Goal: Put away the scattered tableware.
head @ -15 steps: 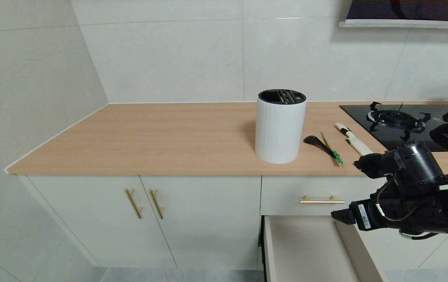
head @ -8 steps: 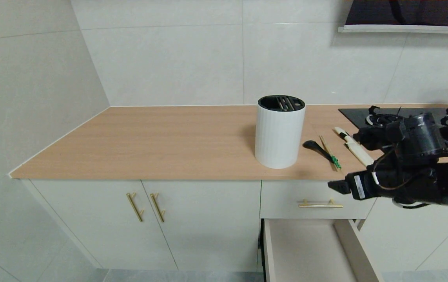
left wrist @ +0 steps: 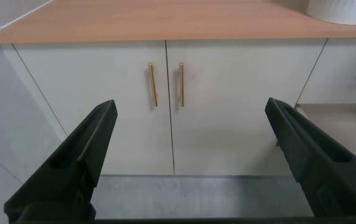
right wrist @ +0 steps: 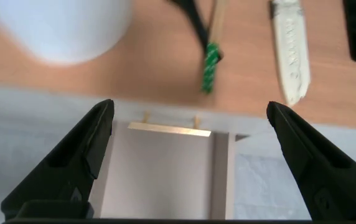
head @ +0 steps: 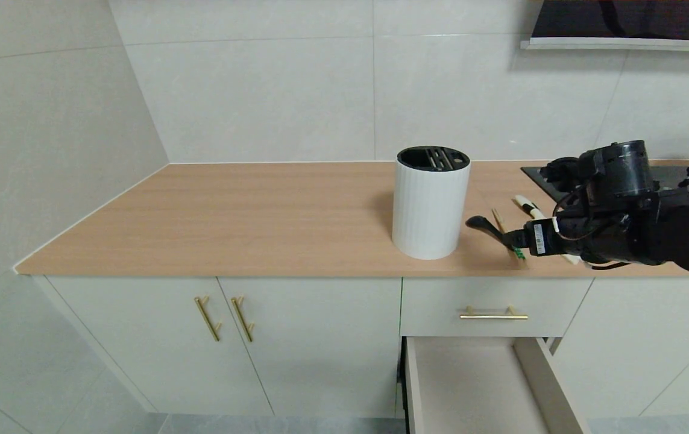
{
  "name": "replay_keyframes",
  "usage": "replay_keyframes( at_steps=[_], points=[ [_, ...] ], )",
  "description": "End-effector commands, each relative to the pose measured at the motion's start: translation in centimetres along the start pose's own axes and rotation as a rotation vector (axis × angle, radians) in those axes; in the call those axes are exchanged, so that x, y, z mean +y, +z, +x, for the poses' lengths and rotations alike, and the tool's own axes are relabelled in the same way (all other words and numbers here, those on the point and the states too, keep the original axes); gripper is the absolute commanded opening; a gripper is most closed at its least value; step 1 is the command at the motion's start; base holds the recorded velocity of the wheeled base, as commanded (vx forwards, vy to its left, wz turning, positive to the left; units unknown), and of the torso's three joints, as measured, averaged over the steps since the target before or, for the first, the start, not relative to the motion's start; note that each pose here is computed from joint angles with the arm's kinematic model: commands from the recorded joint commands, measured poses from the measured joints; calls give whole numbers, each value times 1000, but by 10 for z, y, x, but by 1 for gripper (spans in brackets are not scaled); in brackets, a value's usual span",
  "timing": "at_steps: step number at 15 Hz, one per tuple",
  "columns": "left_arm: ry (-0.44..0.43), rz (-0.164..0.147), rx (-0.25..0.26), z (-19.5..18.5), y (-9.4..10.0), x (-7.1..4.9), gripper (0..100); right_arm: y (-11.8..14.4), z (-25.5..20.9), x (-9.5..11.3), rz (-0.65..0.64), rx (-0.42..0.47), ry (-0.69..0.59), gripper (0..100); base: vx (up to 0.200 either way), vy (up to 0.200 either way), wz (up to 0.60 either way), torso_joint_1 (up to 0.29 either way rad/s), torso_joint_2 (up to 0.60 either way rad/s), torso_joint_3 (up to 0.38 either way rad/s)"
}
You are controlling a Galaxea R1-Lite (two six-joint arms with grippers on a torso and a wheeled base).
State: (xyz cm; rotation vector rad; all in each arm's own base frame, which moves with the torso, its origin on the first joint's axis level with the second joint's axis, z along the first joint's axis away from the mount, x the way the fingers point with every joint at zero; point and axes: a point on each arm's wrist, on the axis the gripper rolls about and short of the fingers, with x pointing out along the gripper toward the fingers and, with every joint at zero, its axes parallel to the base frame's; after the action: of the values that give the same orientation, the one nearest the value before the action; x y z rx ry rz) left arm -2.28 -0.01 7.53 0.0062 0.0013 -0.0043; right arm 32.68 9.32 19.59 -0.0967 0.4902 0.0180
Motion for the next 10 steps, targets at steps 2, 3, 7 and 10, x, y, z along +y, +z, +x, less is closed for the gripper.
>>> replay_keyframes(
  at_steps=[2, 3, 7, 10],
  points=[
    [0, 0, -1, 0, 0, 0, 100, -17, 44, -5, 8, 70, -41, 100, 0, 0, 0, 0, 0, 0],
    [0, 0, 0, 0, 0, 0, 100, -21, 53, -3, 6, 88, -43, 100, 0, 0, 0, 0, 0, 0],
    [0, 1, 0, 0, 0, 0, 100, -30, 79, 1, 24, 95, -47, 100, 0, 0, 0, 0, 0, 0],
    [0, 1, 0, 0, 0, 0, 100, -31, 98, 1, 93, 90, -76, 100, 0, 0, 0, 0, 0, 0]
  ],
)
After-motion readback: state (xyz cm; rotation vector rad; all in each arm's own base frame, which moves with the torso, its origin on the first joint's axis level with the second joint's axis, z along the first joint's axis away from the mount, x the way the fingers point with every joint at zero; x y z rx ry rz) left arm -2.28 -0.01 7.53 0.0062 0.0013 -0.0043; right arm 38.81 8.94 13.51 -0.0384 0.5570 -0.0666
